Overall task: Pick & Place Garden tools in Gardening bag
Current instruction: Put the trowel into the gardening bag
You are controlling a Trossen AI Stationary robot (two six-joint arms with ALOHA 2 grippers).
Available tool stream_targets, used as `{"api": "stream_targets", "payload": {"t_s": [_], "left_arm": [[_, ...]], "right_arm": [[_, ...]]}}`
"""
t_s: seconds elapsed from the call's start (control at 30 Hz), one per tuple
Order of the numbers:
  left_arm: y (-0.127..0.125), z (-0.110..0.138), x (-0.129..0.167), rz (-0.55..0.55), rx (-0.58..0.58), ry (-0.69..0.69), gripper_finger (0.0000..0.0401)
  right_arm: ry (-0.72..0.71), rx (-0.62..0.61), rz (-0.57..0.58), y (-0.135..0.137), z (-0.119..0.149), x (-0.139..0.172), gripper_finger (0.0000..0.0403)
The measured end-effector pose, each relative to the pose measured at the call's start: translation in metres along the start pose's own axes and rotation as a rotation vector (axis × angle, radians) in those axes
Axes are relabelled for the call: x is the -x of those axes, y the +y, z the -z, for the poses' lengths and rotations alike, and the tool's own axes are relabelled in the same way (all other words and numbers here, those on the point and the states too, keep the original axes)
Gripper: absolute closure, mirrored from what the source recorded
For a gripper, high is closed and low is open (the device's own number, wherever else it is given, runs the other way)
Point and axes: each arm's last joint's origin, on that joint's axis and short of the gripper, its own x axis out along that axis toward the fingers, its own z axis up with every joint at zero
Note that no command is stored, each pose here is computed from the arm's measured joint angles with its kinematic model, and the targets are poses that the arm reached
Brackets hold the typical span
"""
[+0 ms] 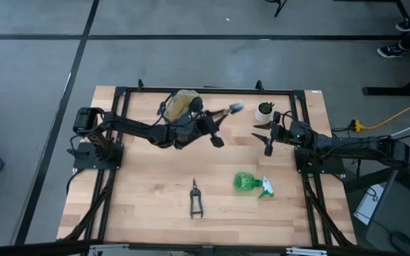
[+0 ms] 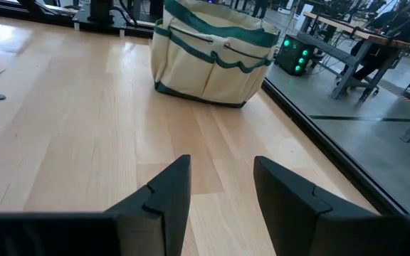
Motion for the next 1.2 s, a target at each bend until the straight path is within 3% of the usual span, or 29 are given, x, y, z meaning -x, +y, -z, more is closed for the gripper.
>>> {"api": "stream_targets", "payload": {"t_s": [0.13,0.23,0.43,0.63,1.2], "left_arm": [[0.007,0.002,-0.001,-0.164,-0.096,0.075,0.0336],[0.019,0.008,-0.009,-0.228,-0.108,0.113,0.0336],[0.044,0.028,-0.031,-0.147,0.002,0.125,0.0336],[0.063,0.054,-0.043,-0.157,0.076,0.272,0.0336],[0.068,0.074,-0.041,-0.202,-0.005,0.445,0.0336]], "right_arm": [[0.0,0.0,0.0,0.0,0.0,0.0,0.0245],[0.0,0.0,0.0,0.0,0.0,0.0,0.0245],[0.0,0.0,0.0,0.0,0.0,0.0,0.0245],[0.0,0.0,0.0,0.0,0.0,0.0,0.0245],[0.0,0.0,0.0,0.0,0.0,0.0,0.0245]]}}
